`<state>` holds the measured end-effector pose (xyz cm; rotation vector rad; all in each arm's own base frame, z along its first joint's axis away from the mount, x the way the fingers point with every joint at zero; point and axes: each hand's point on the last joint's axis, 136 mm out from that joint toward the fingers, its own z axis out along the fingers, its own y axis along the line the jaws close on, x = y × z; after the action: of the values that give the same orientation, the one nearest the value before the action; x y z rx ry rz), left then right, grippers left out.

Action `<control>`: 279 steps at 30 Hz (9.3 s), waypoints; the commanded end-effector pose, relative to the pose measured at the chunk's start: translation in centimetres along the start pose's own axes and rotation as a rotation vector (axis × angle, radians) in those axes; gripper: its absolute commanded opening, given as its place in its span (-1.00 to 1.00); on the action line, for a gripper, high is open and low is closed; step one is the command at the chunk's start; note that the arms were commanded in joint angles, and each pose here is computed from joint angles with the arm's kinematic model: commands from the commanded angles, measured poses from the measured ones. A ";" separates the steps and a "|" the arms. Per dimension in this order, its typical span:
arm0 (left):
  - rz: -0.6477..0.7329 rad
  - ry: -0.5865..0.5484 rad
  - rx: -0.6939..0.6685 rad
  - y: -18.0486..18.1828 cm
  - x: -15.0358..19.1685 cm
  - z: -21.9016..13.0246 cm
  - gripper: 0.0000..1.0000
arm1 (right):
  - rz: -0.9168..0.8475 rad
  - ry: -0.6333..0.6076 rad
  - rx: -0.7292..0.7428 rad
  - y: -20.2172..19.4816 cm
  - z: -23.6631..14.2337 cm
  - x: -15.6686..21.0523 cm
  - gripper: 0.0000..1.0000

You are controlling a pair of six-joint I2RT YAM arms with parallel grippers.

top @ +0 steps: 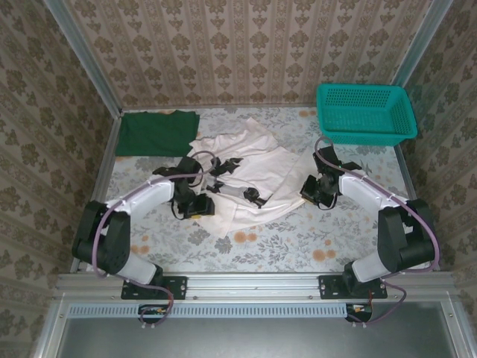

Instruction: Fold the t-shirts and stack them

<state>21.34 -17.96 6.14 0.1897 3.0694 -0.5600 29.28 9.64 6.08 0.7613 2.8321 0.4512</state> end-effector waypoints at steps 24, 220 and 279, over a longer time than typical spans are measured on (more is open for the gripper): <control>0.353 0.187 -0.373 -0.6 5.3 6.9 -0.61 | 0.000 0.012 -0.014 0.5 -0.3 0.0 -1.00; 0.129 -1.418 0.296 -2.5 -27.0 -51.5 -1.00 | -0.125 -0.687 -0.554 14.4 -36.8 -23.2 -1.00; -0.121 -0.413 -0.182 2.2 -20.9 -11.0 0.03 | 0.142 -0.258 0.073 -4.7 -8.1 -5.4 -0.19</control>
<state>41.46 -14.18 18.53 -0.0896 2.6318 -0.3710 26.39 1.34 12.27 1.0014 2.6747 0.2660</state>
